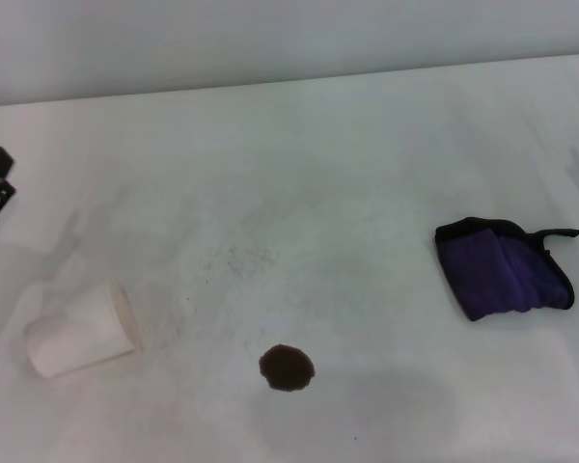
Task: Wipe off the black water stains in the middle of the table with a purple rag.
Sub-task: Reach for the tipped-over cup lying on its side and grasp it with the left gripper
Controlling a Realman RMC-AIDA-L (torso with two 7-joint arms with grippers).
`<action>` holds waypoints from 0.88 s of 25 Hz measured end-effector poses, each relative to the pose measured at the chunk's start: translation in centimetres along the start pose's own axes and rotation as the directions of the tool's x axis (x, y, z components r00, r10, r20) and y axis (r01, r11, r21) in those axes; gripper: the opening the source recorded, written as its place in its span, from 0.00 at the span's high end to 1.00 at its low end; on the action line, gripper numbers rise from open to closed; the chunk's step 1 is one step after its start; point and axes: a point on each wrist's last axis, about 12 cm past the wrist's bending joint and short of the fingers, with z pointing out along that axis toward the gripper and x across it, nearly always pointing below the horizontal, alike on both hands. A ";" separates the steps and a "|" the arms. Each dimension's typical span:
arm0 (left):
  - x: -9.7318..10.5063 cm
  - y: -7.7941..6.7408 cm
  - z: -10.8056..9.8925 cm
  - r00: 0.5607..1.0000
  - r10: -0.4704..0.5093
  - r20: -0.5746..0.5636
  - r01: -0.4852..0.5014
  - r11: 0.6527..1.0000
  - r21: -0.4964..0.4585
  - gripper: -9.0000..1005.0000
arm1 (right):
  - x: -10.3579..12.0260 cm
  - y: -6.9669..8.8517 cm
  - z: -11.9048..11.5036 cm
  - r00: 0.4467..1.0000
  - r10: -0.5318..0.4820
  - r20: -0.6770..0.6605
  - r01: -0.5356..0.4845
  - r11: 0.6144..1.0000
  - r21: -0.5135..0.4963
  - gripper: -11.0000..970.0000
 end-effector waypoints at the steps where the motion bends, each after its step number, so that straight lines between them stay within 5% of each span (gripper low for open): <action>1: -0.1 0.2 0.2 1.000 -0.017 -0.023 0.018 0.999 0.034 0.12 | 0.0 0.0 0.0 1.000 0.001 0.001 -0.001 1.000 0.000 0.13; 13: -5.9 4.0 0.7 0.947 0.018 -0.320 0.091 0.942 0.323 0.12 | -0.4 0.5 0.7 0.999 0.020 0.034 -0.020 1.000 0.004 0.13; 22: -12.6 4.1 1.9 0.792 0.241 -0.561 0.106 0.850 0.516 0.12 | -0.8 1.0 1.0 0.996 0.057 0.064 -0.057 0.998 -0.011 0.13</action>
